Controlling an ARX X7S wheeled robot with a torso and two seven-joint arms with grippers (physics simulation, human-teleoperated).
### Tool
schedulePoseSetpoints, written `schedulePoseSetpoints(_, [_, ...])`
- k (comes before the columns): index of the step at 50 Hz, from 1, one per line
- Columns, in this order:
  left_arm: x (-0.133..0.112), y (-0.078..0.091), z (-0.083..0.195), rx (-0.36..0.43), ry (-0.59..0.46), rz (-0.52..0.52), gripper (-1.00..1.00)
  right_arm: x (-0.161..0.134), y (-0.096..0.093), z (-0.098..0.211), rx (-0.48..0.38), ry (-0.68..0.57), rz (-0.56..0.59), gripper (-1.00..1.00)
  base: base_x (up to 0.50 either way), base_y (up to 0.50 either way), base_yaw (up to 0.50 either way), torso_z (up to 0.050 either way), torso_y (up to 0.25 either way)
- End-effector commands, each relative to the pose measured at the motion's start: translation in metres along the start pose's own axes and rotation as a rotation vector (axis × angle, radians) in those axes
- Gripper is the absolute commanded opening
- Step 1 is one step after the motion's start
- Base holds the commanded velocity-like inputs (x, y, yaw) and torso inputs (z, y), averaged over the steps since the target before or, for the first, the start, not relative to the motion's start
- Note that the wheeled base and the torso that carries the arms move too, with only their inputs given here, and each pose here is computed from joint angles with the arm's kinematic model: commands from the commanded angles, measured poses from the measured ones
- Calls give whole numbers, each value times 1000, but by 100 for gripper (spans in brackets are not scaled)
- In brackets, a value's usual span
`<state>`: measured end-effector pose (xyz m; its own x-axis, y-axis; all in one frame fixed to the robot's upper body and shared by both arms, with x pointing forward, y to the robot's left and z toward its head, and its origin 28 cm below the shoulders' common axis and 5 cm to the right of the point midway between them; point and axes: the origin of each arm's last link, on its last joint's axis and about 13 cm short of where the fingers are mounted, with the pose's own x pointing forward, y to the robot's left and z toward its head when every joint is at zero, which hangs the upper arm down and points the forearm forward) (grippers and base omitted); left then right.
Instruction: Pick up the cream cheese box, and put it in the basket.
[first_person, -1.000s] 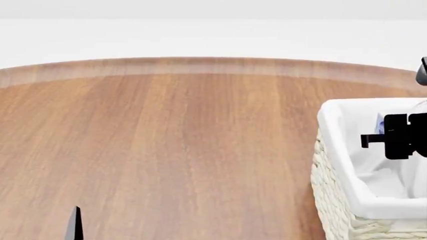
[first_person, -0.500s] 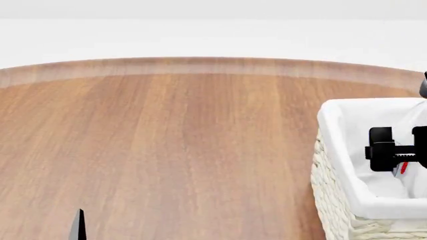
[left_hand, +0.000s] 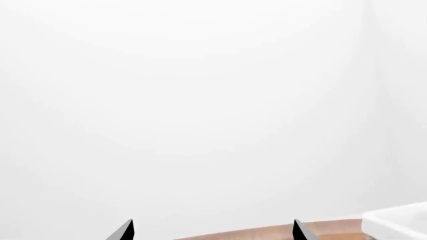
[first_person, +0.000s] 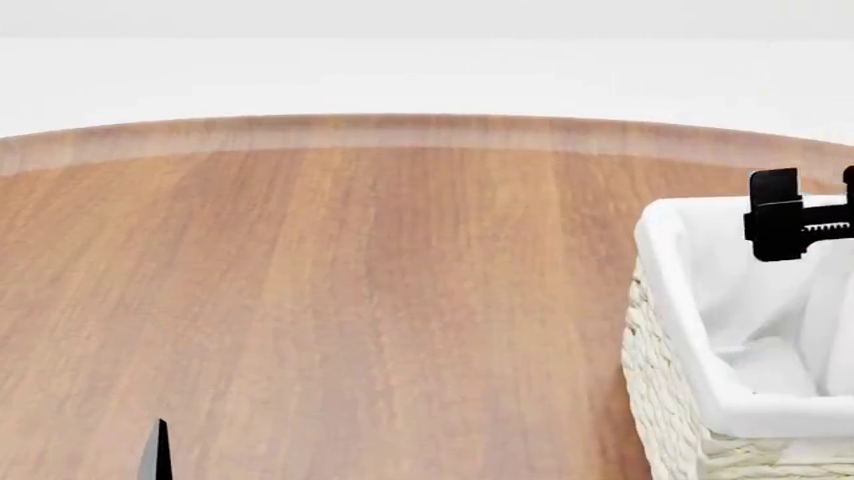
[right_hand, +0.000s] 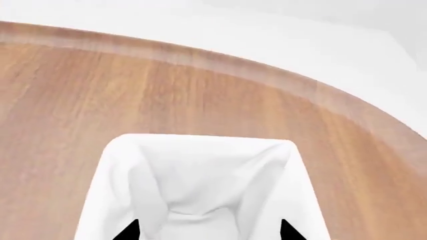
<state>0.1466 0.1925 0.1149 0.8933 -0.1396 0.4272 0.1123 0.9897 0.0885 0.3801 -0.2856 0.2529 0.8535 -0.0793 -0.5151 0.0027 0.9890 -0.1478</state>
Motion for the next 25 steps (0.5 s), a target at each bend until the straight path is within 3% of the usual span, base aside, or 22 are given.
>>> schedulePoseSetpoints(1, [0, 0, 1, -2, -2, 3, 100, -18, 9, 52, -81, -198, -19, 100, 0, 0, 0, 0, 0])
schedulePoseSetpoints(14, [0, 0, -1, -2, -1, -2, 100, -51, 31, 76, -131, -401, 21, 100, 0, 0, 0, 0, 0])
schedulePoseSetpoints(22, [1, 0, -1, -3, -1, 0, 100, -62, 50, 68, -60, -583, 27, 100, 0, 0, 0, 0, 0])
schedulePoseSetpoints(25, [1, -1, -2, -3, 2, -2, 100, -61, 65, 53, -48, -642, 27, 100, 0, 0, 0, 0, 0])
